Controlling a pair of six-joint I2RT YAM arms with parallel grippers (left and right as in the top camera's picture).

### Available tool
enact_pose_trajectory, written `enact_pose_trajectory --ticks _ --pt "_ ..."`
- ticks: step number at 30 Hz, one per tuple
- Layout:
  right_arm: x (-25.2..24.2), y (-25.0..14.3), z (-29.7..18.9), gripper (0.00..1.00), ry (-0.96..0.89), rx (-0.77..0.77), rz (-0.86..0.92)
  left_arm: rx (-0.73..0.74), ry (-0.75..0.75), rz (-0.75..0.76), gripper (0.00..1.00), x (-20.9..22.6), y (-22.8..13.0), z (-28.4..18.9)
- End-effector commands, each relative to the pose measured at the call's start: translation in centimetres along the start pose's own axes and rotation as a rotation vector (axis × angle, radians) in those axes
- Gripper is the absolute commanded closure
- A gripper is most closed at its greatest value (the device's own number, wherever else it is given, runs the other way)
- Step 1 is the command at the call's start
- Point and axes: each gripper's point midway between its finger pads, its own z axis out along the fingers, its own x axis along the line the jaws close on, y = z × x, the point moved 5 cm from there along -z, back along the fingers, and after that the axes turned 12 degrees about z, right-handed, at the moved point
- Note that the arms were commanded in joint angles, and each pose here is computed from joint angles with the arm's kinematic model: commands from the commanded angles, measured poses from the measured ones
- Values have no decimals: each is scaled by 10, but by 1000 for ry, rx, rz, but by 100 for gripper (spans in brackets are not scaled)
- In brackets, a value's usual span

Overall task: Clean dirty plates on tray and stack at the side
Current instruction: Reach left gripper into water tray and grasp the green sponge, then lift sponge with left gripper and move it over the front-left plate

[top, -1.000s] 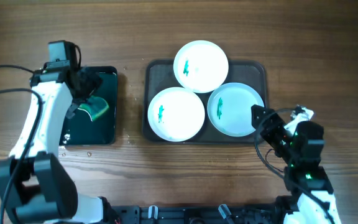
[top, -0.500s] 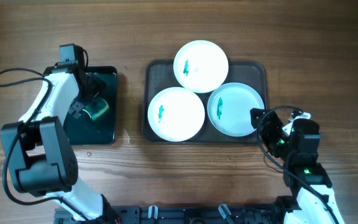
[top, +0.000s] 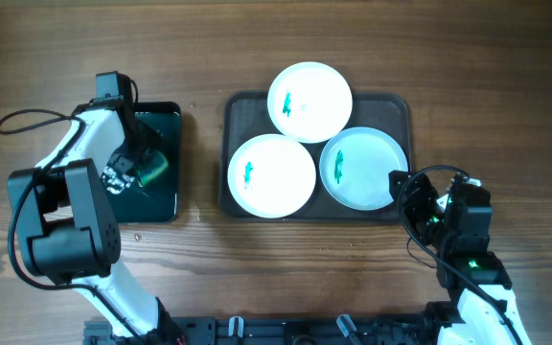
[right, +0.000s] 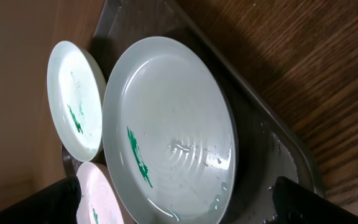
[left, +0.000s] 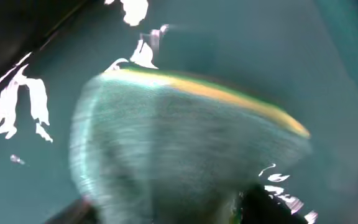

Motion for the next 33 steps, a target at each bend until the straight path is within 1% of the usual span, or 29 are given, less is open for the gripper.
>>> enact_pose_trajectory --ticks 1,5,8,10,12,14,17,19,21,22,23,24,26,27,28,30,33 --pt "5 6 -1 0 0 -31 12 -2 -4 -6 96 -1 4 2" --pt "1 5 4 0 -22 -23 19 -19 -14 -7 96 -1 7 -7" --pt "0 6 8 0 -28 -20 22 -69 -46 -15 96 0 14 -42" --pt "-3 6 10 0 -40 -17 58 -86 -82 -18 96 3 12 -69" --pt "-3 6 11 0 -46 -15 60 -89 -85 -18 96 7 8 -81" --pt "-4 6 11 0 -48 -14 77 -87 -55 -16 96 11 5 -76" --pt "-4 6 11 0 -48 -14 76 -48 -23 -9 96 16 -6 -53" --pt "-4 6 11 0 -48 -14 76 -22 -19 33 96 16 -11 -48" --pt "-4 6 11 0 -48 -14 76 -18 -77 138 96 11 -12 -59" --pt "-4 6 11 0 -48 -14 76 -28 -93 159 96 10 -11 -67" --pt "-4 6 11 0 -48 -14 77 -51 -105 165 96 11 -9 -80" --pt "-4 6 11 0 -48 -15 78 -88 -158 164 96 9 -9 -102" --pt "-4 5 11 0 -50 -13 78 -106 -270 179 96 -2 -14 -125" --pt "-7 5 11 0 -63 -10 81 -111 -371 212 96 -15 -24 -145" --pt "-7 4 11 0 -66 -9 82 -111 -421 242 96 -23 -32 -155" --pt "-7 4 11 0 -65 -9 81 -77 -530 340 96 -51 -61 -174" --pt "-7 4 11 0 -66 -9 82 24 -573 384 96 -91 -114 -179"
